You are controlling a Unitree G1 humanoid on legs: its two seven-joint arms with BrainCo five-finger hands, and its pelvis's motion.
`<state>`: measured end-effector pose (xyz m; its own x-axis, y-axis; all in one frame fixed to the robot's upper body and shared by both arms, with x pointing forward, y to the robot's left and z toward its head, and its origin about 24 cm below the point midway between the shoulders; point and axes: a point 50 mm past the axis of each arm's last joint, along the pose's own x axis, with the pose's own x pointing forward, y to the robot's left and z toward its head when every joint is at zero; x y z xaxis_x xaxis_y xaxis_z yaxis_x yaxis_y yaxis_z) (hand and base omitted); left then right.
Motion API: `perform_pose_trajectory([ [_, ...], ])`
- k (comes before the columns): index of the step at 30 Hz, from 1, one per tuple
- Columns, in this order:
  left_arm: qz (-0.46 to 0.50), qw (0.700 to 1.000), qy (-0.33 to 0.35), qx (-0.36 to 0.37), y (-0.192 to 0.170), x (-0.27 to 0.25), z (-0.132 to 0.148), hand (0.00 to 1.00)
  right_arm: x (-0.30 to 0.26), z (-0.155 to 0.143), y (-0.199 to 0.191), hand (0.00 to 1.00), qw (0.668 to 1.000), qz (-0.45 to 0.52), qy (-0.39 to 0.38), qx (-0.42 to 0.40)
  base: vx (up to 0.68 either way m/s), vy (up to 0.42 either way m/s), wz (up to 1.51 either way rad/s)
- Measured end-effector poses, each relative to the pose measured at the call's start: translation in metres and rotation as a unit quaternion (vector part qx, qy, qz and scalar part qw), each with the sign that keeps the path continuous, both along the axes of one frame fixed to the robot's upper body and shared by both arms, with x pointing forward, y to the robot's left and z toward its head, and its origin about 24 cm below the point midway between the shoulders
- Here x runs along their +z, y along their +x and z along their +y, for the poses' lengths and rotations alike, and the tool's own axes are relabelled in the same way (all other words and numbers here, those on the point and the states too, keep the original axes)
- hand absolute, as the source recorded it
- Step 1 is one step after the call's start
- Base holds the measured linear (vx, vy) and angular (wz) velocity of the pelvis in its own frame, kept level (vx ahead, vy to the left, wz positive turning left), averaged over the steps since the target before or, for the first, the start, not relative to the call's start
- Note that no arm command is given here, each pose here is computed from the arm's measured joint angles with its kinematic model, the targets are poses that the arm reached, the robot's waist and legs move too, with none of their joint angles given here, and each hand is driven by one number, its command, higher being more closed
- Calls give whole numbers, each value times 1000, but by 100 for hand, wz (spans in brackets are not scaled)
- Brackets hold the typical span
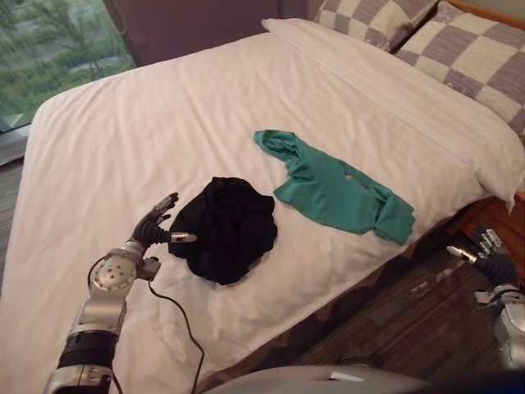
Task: Tidy the bed and pick cloth on bed and put in laundry
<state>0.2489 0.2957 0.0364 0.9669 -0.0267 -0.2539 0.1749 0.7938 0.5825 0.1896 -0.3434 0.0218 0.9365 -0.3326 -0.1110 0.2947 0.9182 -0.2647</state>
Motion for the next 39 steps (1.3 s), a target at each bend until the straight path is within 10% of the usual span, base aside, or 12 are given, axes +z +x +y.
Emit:
perform_pose_trajectory([
  [10,-64,991,120,-1,59,22,-28,0,63,25,50,0,987,-148,-5,53,-43,-14,-20],
  [11,-81,987,141,12,64,27,-29,100,70,28,52,0,984,-168,-4,56,16,-37,-7],
  [24,-178,974,73,120,74,38,-32,100,142,39,65,0,952,-281,-104,66,18,-11,-5],
  [39,-163,979,-124,13,24,29,-44,100,140,12,80,0,970,-177,-162,-40,55,-15,38],
])
